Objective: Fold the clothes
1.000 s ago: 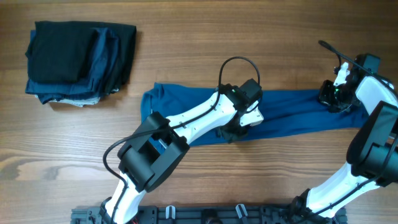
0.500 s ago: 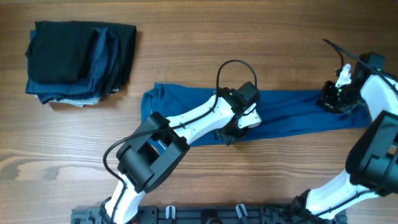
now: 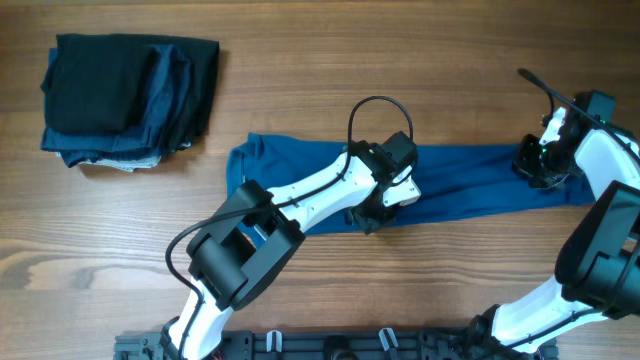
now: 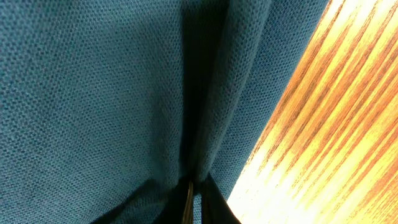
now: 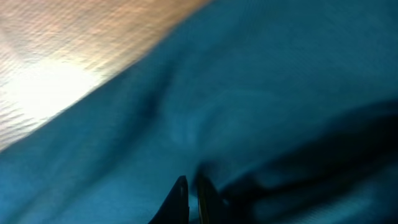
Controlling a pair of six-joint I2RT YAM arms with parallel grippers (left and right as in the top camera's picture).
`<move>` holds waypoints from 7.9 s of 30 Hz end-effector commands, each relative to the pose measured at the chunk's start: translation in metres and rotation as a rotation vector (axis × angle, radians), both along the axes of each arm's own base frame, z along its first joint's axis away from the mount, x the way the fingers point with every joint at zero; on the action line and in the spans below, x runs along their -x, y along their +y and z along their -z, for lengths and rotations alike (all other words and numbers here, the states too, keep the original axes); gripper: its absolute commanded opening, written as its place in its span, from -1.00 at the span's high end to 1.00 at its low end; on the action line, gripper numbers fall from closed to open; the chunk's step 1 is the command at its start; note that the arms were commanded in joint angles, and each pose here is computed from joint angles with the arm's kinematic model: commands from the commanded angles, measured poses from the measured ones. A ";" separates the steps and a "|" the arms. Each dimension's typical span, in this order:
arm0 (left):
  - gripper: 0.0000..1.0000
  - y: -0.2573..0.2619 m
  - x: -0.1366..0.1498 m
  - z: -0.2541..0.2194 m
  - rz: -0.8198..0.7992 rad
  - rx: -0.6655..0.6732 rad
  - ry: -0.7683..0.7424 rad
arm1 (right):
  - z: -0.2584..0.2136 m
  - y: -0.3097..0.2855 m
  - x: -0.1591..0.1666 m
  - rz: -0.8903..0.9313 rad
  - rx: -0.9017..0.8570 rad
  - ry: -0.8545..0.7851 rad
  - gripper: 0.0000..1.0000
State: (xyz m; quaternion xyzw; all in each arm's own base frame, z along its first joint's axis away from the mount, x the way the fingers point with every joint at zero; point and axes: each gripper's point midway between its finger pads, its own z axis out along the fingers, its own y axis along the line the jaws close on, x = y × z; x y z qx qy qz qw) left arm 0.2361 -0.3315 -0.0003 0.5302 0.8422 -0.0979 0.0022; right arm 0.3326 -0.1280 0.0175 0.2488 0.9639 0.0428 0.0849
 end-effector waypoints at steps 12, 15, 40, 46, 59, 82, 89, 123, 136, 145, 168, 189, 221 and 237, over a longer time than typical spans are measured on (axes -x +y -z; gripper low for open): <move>0.84 0.005 0.014 0.010 0.001 -0.015 0.048 | 0.018 -0.025 0.050 0.176 0.176 0.186 0.91; 0.83 0.004 0.014 0.010 0.001 -0.014 0.048 | 0.010 -0.025 0.047 0.181 0.174 0.165 0.92; 0.80 0.005 0.013 0.010 0.001 -0.015 0.048 | 0.004 -0.070 0.089 0.454 0.248 0.132 0.91; 0.79 0.006 0.012 0.010 -0.005 -0.015 0.048 | -0.008 -0.070 0.071 0.407 0.138 0.055 0.92; 0.66 0.009 0.007 0.010 -0.017 -0.017 0.045 | -0.095 -0.119 0.021 0.309 0.207 -0.211 0.21; 0.66 0.012 0.004 0.010 -0.029 -0.017 0.046 | -0.018 -0.138 -0.013 0.072 -0.003 -0.361 0.31; 0.66 0.012 0.004 0.010 -0.029 -0.017 0.046 | -0.020 -0.143 -0.016 0.067 0.019 -0.376 0.33; 0.63 0.014 0.006 0.010 -0.029 -0.028 0.056 | -0.031 -0.151 -0.035 0.002 0.022 -0.431 0.91; 0.61 0.014 0.006 0.010 -0.029 -0.029 0.056 | -0.041 -0.142 -0.076 -0.139 0.074 -0.576 0.92; 0.47 0.014 0.006 0.010 -0.030 -0.029 0.056 | -0.034 -0.135 -0.100 -0.171 0.096 -0.608 0.14; 0.59 0.032 -0.165 -0.102 -0.730 0.223 -0.144 | -0.037 -0.083 0.003 0.138 -0.094 -0.221 0.61; 0.86 0.111 -0.152 0.019 -0.894 -0.042 0.190 | 0.045 -0.080 0.032 0.236 -0.113 -0.019 0.68; 0.92 0.171 -0.184 -0.122 -1.070 0.075 -0.019 | 0.041 -0.081 0.068 0.382 -0.063 0.147 0.76; 0.92 0.198 -0.146 0.017 -1.111 -0.131 0.104 | 0.041 -0.079 0.066 0.381 -0.078 0.137 0.76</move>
